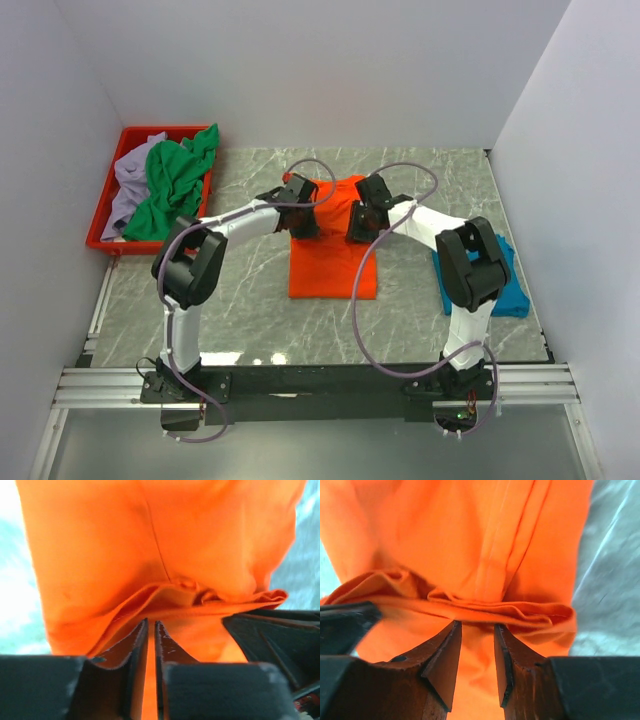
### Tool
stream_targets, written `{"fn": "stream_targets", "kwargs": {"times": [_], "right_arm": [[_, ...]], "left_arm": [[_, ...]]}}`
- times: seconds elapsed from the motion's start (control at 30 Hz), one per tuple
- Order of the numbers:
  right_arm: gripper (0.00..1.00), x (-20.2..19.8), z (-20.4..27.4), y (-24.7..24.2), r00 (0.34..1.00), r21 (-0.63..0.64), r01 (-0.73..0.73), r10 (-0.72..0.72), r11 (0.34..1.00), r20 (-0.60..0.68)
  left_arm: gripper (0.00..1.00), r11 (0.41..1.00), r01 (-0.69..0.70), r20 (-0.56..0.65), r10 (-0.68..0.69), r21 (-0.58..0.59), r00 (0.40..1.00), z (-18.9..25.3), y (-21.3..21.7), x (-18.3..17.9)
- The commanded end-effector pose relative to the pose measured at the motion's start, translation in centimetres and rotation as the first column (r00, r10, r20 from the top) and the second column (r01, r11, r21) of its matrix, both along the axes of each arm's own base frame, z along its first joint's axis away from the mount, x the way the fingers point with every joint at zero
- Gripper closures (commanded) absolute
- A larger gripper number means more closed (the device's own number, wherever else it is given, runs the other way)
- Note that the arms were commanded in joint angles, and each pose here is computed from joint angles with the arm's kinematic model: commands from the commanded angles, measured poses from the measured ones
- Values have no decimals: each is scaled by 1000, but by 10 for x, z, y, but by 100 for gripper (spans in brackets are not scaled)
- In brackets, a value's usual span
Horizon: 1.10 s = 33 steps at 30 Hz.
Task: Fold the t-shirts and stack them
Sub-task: Fold the tshirt
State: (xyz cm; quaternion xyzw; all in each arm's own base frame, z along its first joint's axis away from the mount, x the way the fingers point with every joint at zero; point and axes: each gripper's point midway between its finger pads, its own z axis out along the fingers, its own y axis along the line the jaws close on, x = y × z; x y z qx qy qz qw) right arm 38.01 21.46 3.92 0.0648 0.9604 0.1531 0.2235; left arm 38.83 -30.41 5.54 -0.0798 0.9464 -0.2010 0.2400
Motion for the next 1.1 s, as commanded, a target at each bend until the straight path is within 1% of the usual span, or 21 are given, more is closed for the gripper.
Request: {"fn": "stream_targets", "kwargs": {"times": [0.0,0.07,0.13,0.17,0.2,0.27,0.3,0.37,0.4,0.43,0.5,0.53,0.57,0.6,0.63,0.67,0.7,0.77,0.8,0.93,1.07], "right_arm": [[61,23,11,-2,1000,-7,6,-6,1000,30],[61,26,5,-7,1000,-20,12,-12,1000,11],[62,32,6,-11,1000,-26,26,-26,999,17],[62,33,7,-12,999,-27,31,-30,999,21],[62,33,9,-13,999,-28,34,-34,999,25],[62,36,15,-22,998,-23,54,-53,998,39],[62,36,17,-23,998,-18,56,-55,998,42],[61,38,28,-27,996,-12,66,-65,998,68],[61,37,30,-28,995,-12,67,-66,998,73],[61,36,35,-29,995,-9,65,-65,998,80],[60,32,46,-29,993,2,64,-63,998,100],[60,31,49,-30,991,1,66,-66,998,112],[60,30,60,-31,988,11,68,-69,998,136],[60,24,59,-33,989,11,72,-73,997,129],[60,21,61,-34,988,16,73,-74,997,135],[60,17,72,-34,985,34,69,-74,997,159],[60,8,67,-32,987,34,61,-66,998,149],[60,1,74,-28,984,52,50,-58,997,169],[60,-6,68,-27,986,49,44,-51,998,157],[60,-21,67,-11,987,62,2,-12,998,158],[60,-22,59,-3,990,48,-20,13,999,139]], "left_arm": [[81,1000,0,50,0,-3,999,19,3,24],[75,1000,3,88,-2,-14,996,35,2,37],[72,1000,8,112,-6,-15,994,47,3,44],[66,1000,10,121,-8,-18,993,52,3,45],[63,1000,10,133,-7,-23,991,59,5,46],[60,1000,9,134,-6,-21,991,62,8,43],[59,999,9,157,-4,-35,988,72,9,43],[57,999,5,153,1,-37,988,68,13,35],[57,999,3,169,6,-51,986,78,14,33],[57,999,-4,165,13,-54,986,74,17,29],[62,997,-8,180,21,-74,984,83,19,22],[65,997,-12,165,24,-75,986,76,21,15],[75,997,-10,162,23,-79,987,76,21,10],[79,997,0,166,14,-83,986,79,19,4],[83,997,-3,151,14,-75,989,73,21,-3],[90,997,2,146,9,-73,989,71,20,-7],[93,997,10,150,2,-80,989,74,18,-13],[98,996,7,142,5,-86,990,65,18,-20],[99,996,12,133,0,-87,991,61,16,-23],[99,996,24,97,-15,-90,995,45,8,-28],[99,995,32,81,-25,-92,996,37,1,-24]]}}
